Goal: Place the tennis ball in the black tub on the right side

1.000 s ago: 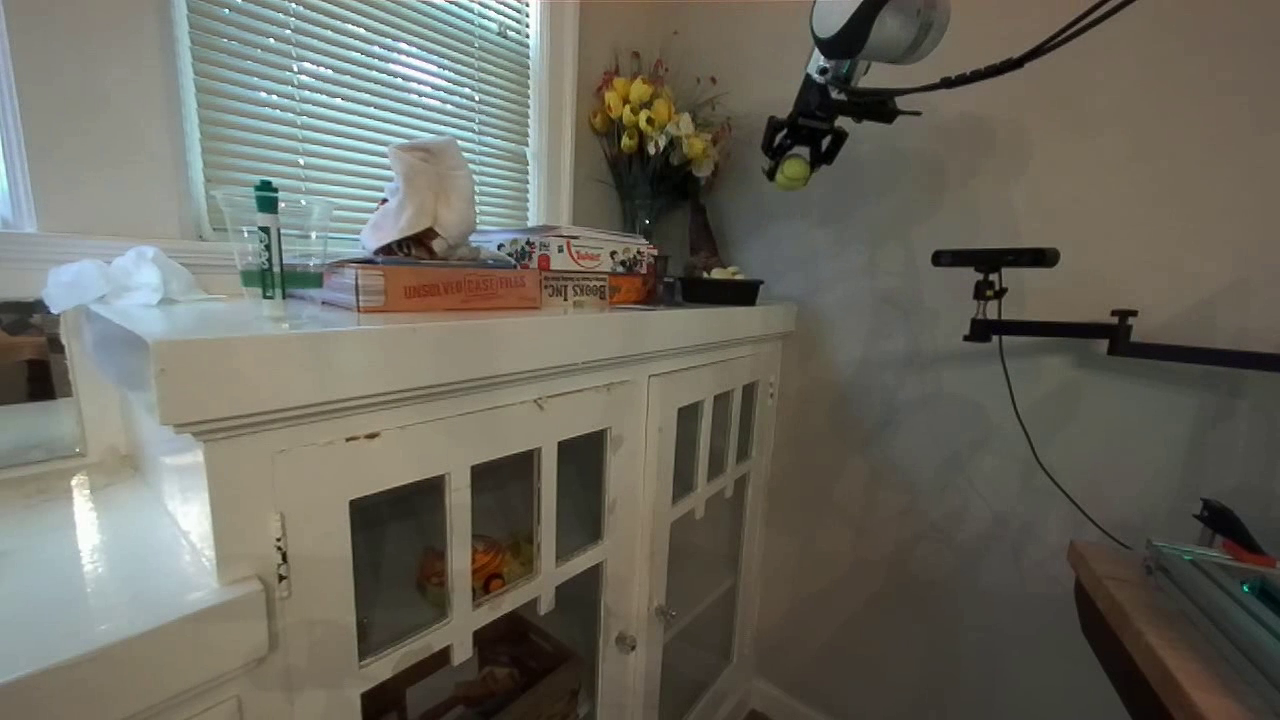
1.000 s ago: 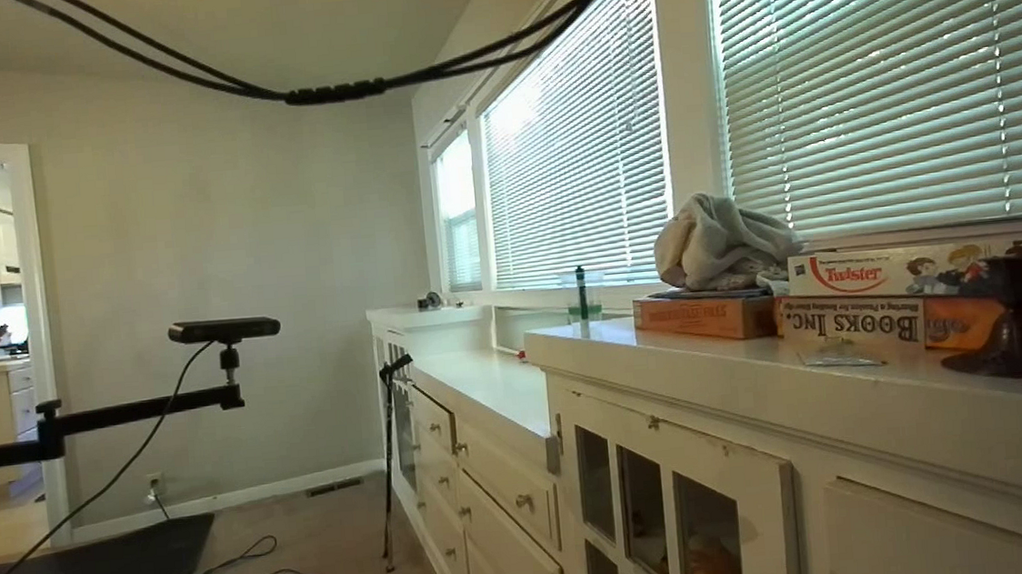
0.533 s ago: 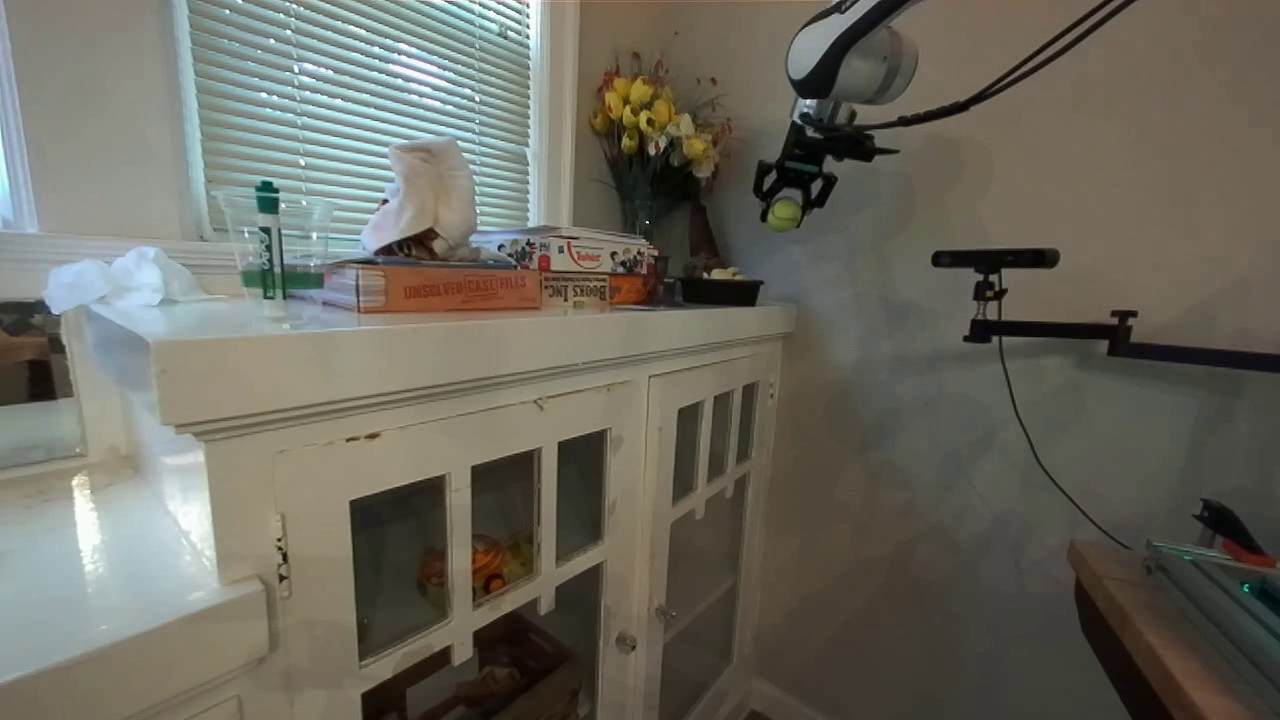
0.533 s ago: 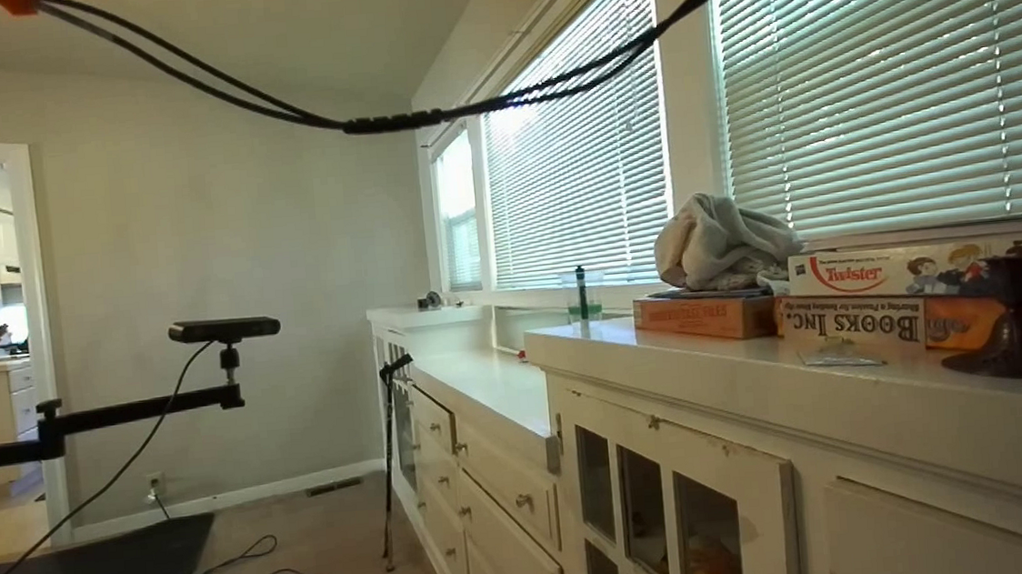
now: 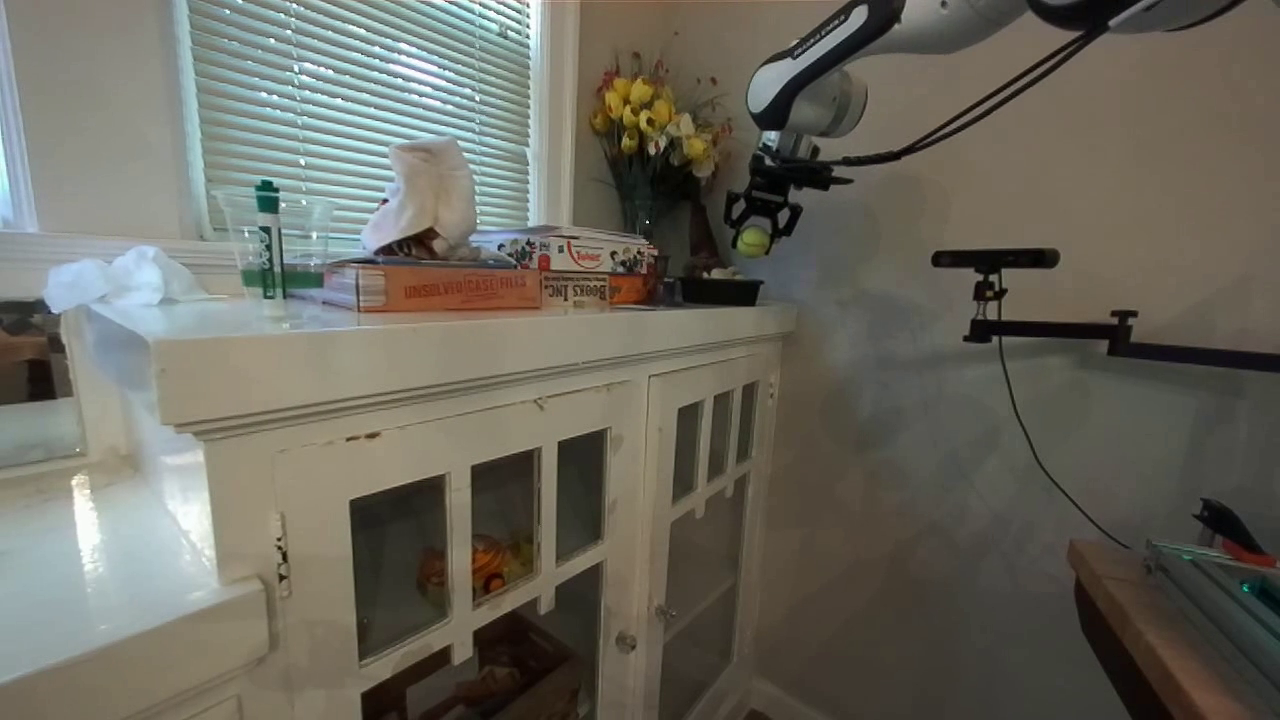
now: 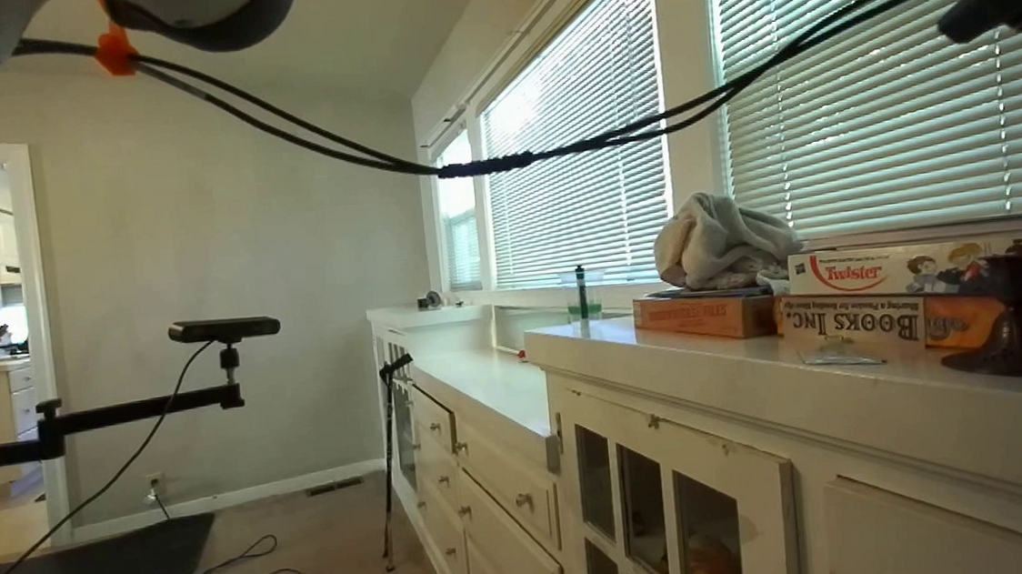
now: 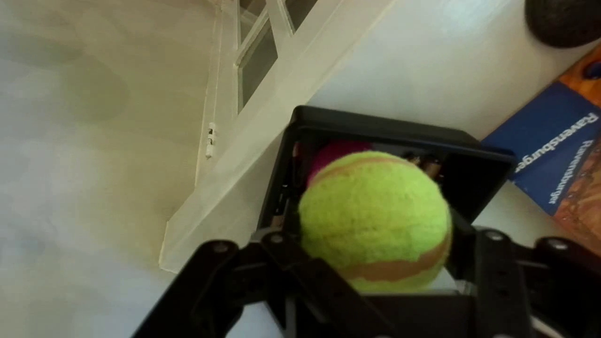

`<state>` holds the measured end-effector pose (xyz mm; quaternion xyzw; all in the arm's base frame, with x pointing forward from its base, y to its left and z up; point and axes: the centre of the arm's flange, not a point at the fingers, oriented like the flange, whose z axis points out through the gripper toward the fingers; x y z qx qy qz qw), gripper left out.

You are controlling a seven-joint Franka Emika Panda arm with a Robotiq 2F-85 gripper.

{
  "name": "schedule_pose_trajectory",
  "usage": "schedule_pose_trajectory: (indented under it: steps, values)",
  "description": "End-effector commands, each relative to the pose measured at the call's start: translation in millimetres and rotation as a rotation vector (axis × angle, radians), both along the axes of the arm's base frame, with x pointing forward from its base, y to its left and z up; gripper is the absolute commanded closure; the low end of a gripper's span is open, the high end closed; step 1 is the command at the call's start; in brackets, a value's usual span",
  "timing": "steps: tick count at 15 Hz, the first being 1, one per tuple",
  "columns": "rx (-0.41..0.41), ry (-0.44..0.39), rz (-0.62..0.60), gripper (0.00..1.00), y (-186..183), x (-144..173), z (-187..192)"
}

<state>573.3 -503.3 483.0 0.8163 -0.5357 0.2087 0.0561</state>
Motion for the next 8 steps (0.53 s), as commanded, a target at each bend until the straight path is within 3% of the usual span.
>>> schedule_pose_trajectory:
  steps: [1, 8]
  values:
    - [-0.032, -0.019, -0.033, 0.59, -46.1, 31.6, 9.4]
    - [-0.097, -0.049, 0.046, 0.59, -49.6, 68.5, -14.8]
